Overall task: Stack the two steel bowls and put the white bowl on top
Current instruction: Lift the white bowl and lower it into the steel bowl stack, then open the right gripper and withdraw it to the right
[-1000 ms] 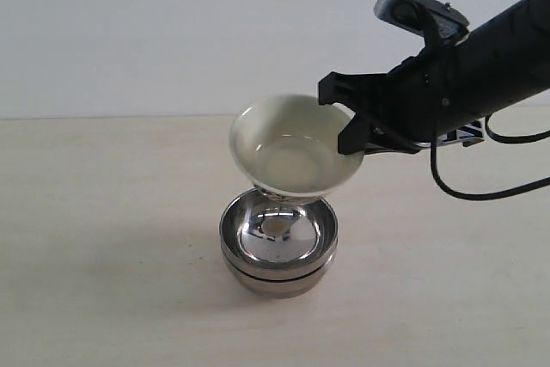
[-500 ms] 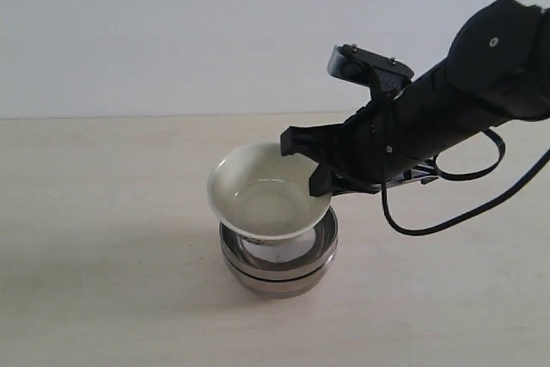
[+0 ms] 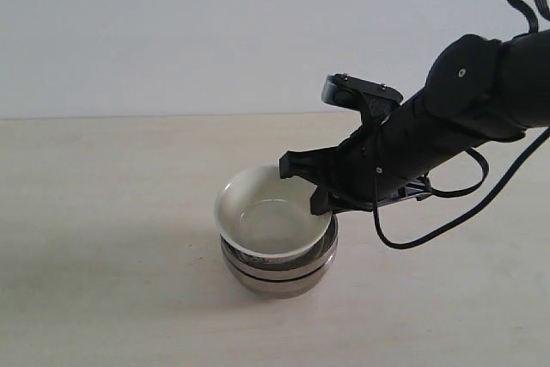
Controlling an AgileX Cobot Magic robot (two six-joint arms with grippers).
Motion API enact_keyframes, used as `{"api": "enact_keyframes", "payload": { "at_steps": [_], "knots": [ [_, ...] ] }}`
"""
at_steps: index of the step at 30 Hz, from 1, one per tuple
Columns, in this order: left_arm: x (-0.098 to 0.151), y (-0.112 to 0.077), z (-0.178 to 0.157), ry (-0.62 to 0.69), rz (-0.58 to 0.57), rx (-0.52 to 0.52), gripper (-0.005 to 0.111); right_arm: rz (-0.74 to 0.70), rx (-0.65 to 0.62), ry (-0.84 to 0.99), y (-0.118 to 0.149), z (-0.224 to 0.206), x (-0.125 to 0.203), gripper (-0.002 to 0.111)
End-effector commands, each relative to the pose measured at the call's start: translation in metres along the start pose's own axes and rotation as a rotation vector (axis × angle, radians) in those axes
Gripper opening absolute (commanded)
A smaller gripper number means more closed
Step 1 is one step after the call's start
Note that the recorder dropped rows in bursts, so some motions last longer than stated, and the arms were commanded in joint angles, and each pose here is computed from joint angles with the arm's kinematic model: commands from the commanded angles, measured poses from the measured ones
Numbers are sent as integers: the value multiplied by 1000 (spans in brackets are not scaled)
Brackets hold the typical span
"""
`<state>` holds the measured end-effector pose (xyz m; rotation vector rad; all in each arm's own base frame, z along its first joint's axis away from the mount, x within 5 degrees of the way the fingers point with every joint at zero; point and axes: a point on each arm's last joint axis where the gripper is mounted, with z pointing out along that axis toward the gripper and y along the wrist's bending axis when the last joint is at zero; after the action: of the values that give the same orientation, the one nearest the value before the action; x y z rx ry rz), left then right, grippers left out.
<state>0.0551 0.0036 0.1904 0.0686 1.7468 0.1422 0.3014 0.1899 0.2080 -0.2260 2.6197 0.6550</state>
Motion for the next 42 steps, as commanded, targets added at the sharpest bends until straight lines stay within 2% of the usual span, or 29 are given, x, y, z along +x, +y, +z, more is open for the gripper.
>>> {"api": "enact_keyframes", "payload": {
  "at_steps": [1,5,7,8,13,16,28,34,36,38,40,42],
  "knots": [
    [0,0,0,-8,-17,-1,4,-13,4,-19,0,1,-3,0],
    [0,0,0,-8,-17,-1,4,-3,4,-19,0,1,-3,0],
    [0,0,0,-8,-17,-1,4,1,3,-21,0,1,-3,5],
    [0,0,0,-8,-17,-1,4,2,3,-25,0,1,-4,9],
    [0,0,0,-8,-17,-1,4,4,3,-34,0,1,-4,46],
    [0,0,0,-8,-17,-1,4,-16,4,-36,0,1,-5,54],
    [0,0,0,-8,-17,-1,4,-127,40,-87,1,-15,-10,54],
    [0,0,0,-8,-17,-1,4,-122,56,-138,0,-35,-21,51],
    [0,0,0,-8,-17,-1,4,-112,59,-139,-3,-42,-23,40],
    [0,0,0,-8,-17,-1,4,-108,70,-130,-8,-47,-23,23],
    [0,0,0,-8,-17,-1,4,-130,94,-110,-13,-48,-23,-1],
    [0,0,0,-8,-17,-1,4,-125,115,-101,-18,-49,-23,0]
  ]
}}
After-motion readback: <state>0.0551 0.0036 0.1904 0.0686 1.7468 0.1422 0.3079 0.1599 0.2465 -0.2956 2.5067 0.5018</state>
